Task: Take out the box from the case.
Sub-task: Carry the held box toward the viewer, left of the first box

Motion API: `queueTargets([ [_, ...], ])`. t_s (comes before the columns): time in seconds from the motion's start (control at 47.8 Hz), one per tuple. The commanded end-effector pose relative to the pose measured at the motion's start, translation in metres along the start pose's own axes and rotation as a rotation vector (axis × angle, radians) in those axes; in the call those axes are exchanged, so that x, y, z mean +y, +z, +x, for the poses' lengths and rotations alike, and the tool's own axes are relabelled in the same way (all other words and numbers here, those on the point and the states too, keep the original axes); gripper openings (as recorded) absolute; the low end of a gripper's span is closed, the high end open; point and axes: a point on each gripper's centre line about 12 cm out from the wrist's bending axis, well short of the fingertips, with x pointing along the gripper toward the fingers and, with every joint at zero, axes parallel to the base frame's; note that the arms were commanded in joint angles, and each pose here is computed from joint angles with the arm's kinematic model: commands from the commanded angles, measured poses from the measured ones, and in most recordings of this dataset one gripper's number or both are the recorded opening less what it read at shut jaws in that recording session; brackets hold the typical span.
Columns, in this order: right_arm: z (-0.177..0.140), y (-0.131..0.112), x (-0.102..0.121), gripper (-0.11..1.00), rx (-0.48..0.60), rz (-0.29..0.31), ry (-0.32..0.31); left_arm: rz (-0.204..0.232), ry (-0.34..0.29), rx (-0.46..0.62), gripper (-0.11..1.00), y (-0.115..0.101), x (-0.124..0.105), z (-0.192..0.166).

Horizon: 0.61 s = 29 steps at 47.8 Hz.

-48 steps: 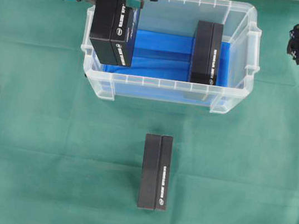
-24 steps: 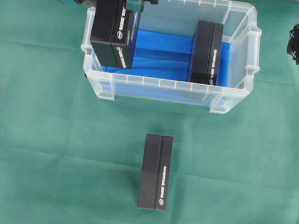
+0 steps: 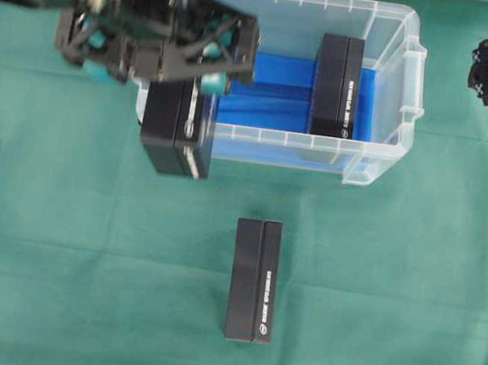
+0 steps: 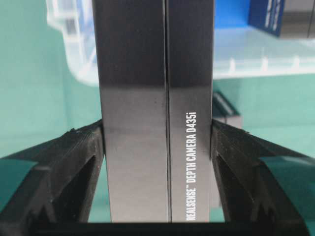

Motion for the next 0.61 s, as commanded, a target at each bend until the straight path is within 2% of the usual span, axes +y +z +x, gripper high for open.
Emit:
queueTargets([
  [0.0, -0.005, 0.002, 0.002, 0.93, -0.017, 0.000, 0.020, 0.002, -0.051, -0.013, 0.64, -0.011, 0.006, -0.020],
  [0.586, -0.004, 0.002, 0.003, 0.93, -0.015, -0.035, 0.015, -0.008, -0.042, -0.009, 0.64, -0.099, 0.014, -0.024],
])
